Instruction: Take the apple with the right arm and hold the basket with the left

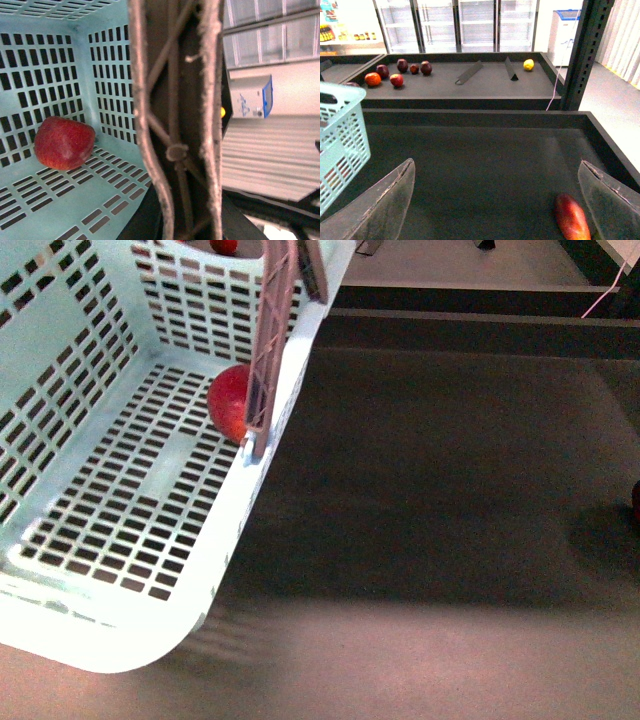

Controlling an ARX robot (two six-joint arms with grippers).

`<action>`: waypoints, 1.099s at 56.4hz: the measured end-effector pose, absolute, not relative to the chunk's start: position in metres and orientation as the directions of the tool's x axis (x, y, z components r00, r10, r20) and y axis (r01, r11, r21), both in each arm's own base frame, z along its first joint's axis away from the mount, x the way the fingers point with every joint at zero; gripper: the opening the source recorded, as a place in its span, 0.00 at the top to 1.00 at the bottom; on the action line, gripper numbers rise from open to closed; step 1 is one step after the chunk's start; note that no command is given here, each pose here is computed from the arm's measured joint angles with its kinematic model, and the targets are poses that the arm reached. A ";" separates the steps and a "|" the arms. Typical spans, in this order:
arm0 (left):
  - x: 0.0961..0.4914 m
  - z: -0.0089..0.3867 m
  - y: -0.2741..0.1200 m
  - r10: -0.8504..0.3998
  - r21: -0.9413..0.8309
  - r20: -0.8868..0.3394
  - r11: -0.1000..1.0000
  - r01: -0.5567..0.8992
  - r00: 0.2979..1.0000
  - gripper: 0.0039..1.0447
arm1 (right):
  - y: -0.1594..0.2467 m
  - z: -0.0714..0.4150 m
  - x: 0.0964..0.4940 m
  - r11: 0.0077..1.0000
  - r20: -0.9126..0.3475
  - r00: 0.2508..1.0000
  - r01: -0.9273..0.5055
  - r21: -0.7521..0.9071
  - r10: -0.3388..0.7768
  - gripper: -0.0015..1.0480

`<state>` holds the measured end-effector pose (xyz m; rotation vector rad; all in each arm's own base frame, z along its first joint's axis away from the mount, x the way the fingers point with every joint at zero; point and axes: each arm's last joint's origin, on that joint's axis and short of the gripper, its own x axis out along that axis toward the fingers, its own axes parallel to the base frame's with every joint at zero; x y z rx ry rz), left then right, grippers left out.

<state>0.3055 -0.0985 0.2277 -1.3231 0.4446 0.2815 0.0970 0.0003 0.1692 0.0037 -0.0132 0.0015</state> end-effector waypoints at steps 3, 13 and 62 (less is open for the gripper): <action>0.303 0.215 -0.089 -0.042 -0.854 -0.498 0.197 -0.482 0.866 0.94 | 0.000 0.169 0.097 1.000 0.013 1.000 -0.001 0.004 0.001 0.09; 0.303 0.192 -0.073 -0.046 -0.840 -0.534 0.140 -0.524 0.844 0.94 | 0.000 0.169 0.097 1.000 0.013 1.000 -0.001 0.004 0.001 0.09; 0.310 0.149 -0.041 -0.053 -0.753 -0.651 0.163 -0.637 0.757 0.63 | 0.000 0.169 0.097 1.000 0.014 1.000 -0.001 0.004 0.001 0.09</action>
